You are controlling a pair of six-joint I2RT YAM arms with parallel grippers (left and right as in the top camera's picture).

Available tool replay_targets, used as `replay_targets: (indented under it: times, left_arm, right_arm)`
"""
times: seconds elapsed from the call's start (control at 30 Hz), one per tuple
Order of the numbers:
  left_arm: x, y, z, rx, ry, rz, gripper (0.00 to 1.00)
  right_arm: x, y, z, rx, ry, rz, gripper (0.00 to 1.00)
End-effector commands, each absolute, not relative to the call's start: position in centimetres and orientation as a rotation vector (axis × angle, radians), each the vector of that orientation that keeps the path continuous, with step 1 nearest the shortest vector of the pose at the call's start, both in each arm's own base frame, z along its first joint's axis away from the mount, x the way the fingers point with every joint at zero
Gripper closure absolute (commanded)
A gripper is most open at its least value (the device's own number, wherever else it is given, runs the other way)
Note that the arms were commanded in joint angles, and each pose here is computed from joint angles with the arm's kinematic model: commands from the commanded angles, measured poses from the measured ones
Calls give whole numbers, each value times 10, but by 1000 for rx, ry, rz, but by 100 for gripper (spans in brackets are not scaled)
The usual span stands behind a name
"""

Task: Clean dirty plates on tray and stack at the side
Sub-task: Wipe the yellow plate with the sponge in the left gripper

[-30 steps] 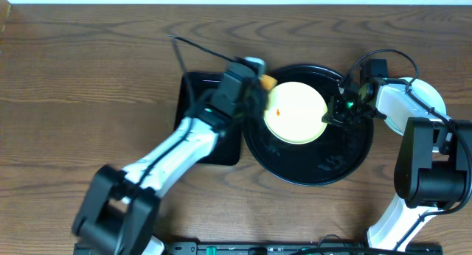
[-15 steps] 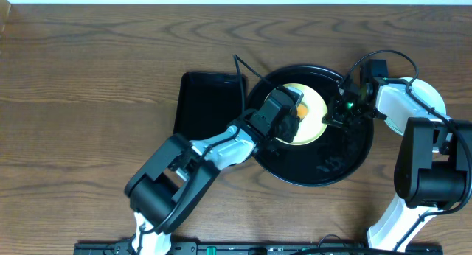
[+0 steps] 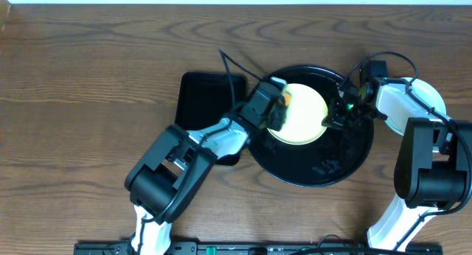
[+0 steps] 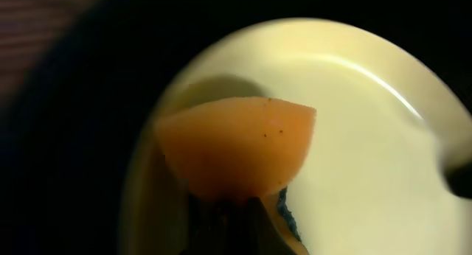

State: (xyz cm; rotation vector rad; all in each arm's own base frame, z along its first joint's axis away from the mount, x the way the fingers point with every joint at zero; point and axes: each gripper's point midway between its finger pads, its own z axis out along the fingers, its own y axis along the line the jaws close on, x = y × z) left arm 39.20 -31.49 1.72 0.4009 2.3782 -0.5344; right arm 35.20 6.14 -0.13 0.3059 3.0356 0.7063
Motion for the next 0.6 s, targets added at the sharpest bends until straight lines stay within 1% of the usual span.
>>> replay_targets:
  times: [0.0, 0.07, 0.17, 0.27, 0.47, 0.57]
  left_arm:
    - [403, -288, -2, 287, 2443, -478, 93]
    - [397, -295, -1, 317, 2464, -569, 93]
    - [375, -306, 5, 340, 2535, -733, 92]
    - [367, -303, 19, 288, 2572, -749, 93]
    - [391, -289, 85, 231, 2410, -757, 93]
    - [399, -280, 101, 202, 2370, -746, 93]
  right_arm:
    - [330, 56, -23, 273, 3142, 586, 99]
    - [329, 56, -23, 273, 3142, 586, 99]
    - [329, 56, -23, 274, 3145, 585, 99]
    - [328, 56, -23, 274, 3147, 585, 99]
    - [328, 56, -23, 264, 3148, 586, 99]
    - [328, 56, -23, 264, 3147, 586, 99]
